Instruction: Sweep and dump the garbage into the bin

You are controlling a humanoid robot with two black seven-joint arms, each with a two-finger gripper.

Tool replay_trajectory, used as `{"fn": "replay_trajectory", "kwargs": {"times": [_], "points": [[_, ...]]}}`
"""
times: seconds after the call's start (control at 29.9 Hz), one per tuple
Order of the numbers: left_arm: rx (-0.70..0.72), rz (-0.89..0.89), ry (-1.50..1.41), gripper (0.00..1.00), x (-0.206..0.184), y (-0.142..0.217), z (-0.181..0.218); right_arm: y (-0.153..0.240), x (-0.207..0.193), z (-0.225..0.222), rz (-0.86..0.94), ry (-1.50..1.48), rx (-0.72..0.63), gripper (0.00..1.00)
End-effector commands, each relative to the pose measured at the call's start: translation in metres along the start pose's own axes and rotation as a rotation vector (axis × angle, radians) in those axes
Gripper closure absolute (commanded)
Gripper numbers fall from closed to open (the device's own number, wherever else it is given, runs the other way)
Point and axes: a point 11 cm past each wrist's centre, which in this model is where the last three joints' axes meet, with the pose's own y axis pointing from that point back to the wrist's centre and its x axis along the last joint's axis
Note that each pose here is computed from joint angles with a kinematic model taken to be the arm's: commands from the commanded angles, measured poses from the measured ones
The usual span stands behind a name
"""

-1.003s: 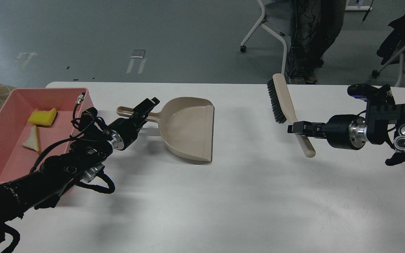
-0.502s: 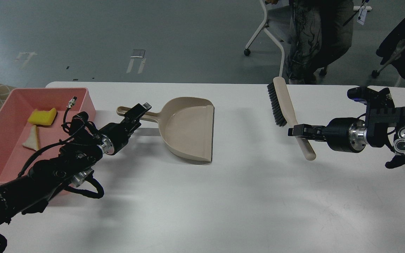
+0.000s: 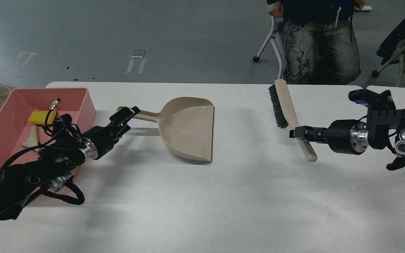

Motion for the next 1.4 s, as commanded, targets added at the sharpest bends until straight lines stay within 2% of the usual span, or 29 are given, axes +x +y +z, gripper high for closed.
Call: {"fn": "replay_trajectory", "kwargs": {"times": [0.0, 0.4, 0.54, 0.74, 0.87, 0.97, 1.07, 1.37], "points": [[-0.004, -0.009, -0.005, 0.04, 0.005, 0.008, 0.003, 0.0, 0.0, 0.0, 0.0, 0.0, 0.0, 1.0], [-0.038, -0.049, -0.021, 0.04, 0.021, 0.034, 0.025, 0.0, 0.0, 0.0, 0.0, 0.0, 0.0, 1.0], [-0.047, -0.05, -0.037, 0.04, 0.04, 0.05, 0.036, 0.001, 0.001, 0.0, 0.001, 0.0, 0.001, 1.0], [-0.137, 0.003, -0.056, 0.04, 0.087, 0.068, 0.083, 0.002, 0.001, 0.002, 0.004, 0.0, -0.005, 1.0], [-0.236, 0.11, -0.096, 0.04, 0.126, 0.06, 0.127, 0.002, 0.001, 0.003, 0.004, -0.002, -0.008, 1.0], [-0.244, 0.205, -0.108, 0.04, 0.145, 0.05, 0.13, 0.002, -0.001, 0.005, 0.001, -0.006, -0.012, 1.0], [-0.283, 0.229, -0.079, 0.04, 0.142, 0.017, 0.143, 0.007, -0.001, 0.014, 0.004, -0.011, -0.033, 1.0], [-0.279, 0.28, -0.033, 0.04, 0.14, -0.032, 0.151, 0.021, -0.012, 0.041, -0.005, -0.045, -0.092, 1.0]]}}
